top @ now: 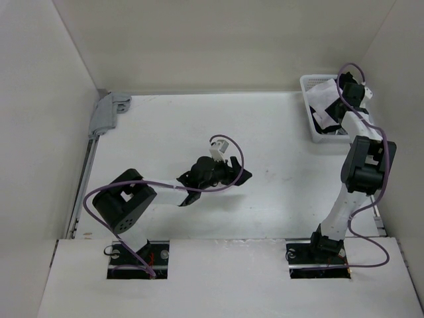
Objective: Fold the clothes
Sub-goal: Grab the tank top from the pile, then move the tank top to the center of the board
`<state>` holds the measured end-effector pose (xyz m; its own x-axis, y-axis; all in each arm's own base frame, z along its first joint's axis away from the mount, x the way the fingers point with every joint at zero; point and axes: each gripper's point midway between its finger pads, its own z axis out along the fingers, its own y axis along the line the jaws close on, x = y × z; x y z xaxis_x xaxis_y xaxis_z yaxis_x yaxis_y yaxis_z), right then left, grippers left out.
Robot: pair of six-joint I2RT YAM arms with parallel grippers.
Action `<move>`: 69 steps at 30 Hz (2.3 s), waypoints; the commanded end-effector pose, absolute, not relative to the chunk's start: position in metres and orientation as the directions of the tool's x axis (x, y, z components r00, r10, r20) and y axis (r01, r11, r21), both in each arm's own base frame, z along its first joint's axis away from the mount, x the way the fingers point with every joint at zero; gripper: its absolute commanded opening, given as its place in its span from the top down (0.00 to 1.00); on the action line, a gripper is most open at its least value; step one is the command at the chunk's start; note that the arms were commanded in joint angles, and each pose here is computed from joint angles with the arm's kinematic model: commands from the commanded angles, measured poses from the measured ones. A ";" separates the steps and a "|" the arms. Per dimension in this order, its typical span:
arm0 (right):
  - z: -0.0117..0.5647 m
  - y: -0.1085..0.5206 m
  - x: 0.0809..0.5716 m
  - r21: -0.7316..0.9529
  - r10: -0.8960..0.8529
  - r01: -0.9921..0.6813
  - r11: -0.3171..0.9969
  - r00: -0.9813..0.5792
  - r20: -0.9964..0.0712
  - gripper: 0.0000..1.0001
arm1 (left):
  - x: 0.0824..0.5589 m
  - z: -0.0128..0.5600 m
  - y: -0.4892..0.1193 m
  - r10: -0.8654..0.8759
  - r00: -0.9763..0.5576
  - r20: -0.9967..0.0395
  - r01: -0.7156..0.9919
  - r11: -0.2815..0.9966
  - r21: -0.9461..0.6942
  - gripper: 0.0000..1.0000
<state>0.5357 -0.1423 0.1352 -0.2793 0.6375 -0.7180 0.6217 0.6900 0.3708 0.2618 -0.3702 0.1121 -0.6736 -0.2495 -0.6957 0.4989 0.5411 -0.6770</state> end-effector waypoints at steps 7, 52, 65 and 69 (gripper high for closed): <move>0.133 -0.143 0.539 0.332 0.628 0.633 0.700 -0.322 -0.709 0.62 | 0.265 0.131 -0.369 -0.296 -0.648 -0.702 0.522 0.498 -0.692 0.33; 0.217 0.226 0.368 0.685 0.536 -0.202 0.700 -0.485 -0.691 0.47 | 0.352 0.100 -0.081 -0.852 -0.259 -0.455 -0.149 0.501 -0.853 0.33; 0.068 0.306 0.245 0.429 0.020 -0.309 0.849 -0.792 -0.610 0.68 | 0.332 0.136 -0.125 -0.574 -0.347 -0.741 -0.034 0.798 -0.602 0.67; 0.051 0.300 0.226 0.333 -0.049 -0.318 0.888 -0.784 -0.619 0.61 | 0.305 0.129 -0.144 -0.388 -0.443 -0.808 -0.001 0.902 -0.432 0.61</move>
<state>0.2290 0.3103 0.0564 -0.8164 -0.0218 -0.5770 -0.3212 0.8476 0.4225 0.3232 -0.1516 0.1437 -0.3854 -0.5799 -0.7178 0.0225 0.7717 -0.6356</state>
